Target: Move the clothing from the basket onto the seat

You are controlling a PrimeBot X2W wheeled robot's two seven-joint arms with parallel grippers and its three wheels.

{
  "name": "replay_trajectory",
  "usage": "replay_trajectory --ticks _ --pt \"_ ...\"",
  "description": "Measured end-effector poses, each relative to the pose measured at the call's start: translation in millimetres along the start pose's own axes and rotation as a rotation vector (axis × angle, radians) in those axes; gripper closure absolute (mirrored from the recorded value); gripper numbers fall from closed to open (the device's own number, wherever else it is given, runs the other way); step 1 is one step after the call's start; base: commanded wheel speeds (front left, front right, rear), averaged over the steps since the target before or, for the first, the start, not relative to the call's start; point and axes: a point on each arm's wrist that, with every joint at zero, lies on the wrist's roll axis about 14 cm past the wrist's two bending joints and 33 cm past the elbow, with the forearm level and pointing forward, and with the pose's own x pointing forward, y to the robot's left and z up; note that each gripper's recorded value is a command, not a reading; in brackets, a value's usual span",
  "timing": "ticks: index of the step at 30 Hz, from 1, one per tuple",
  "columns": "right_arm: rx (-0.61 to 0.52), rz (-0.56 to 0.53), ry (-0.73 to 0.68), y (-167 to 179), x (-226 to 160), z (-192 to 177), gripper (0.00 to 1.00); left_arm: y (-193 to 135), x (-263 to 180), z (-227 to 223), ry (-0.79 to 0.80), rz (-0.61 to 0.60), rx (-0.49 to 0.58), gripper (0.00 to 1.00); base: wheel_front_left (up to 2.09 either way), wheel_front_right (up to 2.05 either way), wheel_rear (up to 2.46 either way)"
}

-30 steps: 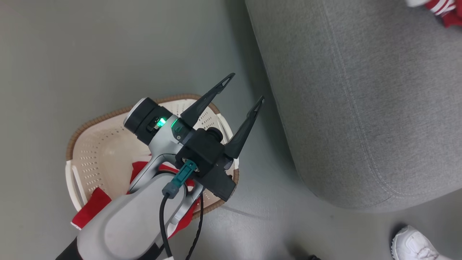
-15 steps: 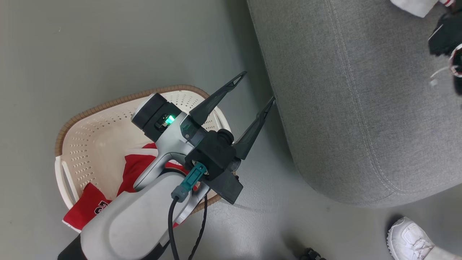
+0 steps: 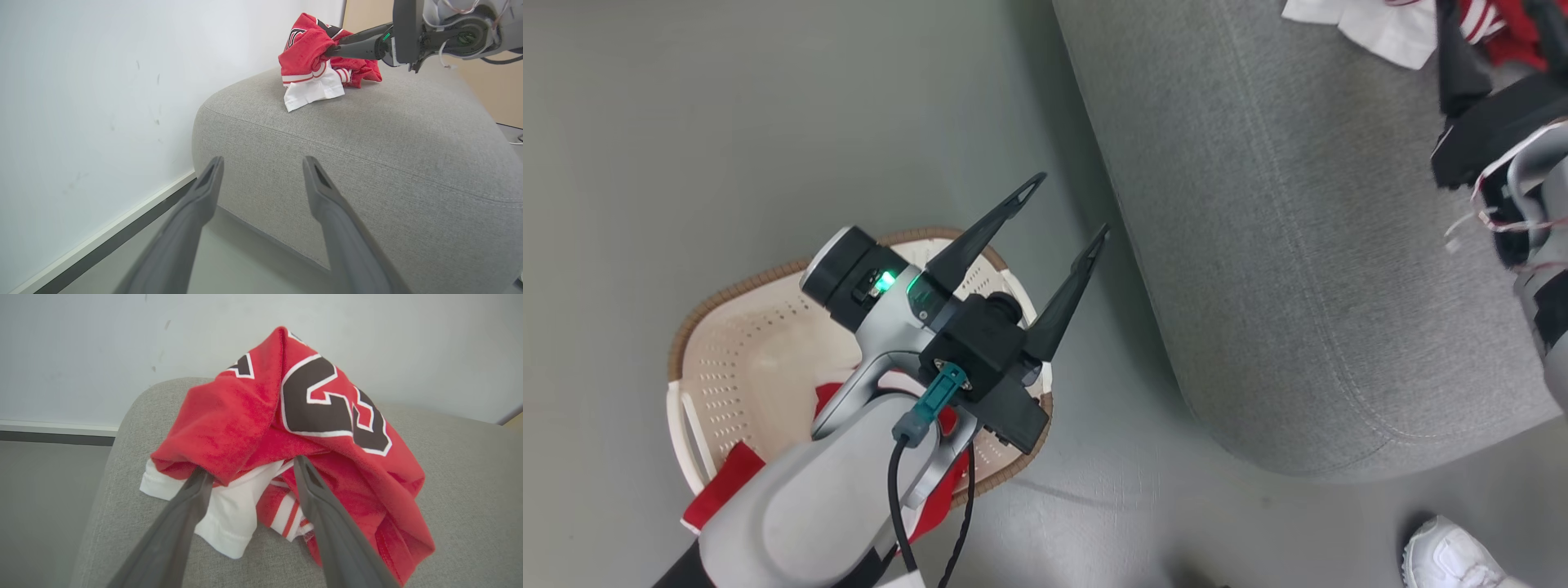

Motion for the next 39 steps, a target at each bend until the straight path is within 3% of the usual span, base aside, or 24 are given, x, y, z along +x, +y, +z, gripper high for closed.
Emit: replay_trajectory --ticks 14,20,27,39 --pt "0.007 0.073 -0.106 21 -47 33 0.00 8 -30 23 0.033 0.131 -0.009 0.00 0.00 0.00 0.00" --pt "0.065 0.092 -0.161 34 -67 48 0.00 12 -50 39 0.029 0.204 -0.013 0.00 0.00 0.00 0.00" --pt "0.163 0.142 -0.224 66 -95 61 0.00 30 -93 47 0.046 0.346 -0.030 0.00 0.00 0.00 0.00" --pt "0.233 0.200 -0.326 104 -142 80 0.00 51 -179 60 0.041 0.569 -0.028 0.00 0.00 0.00 0.00"
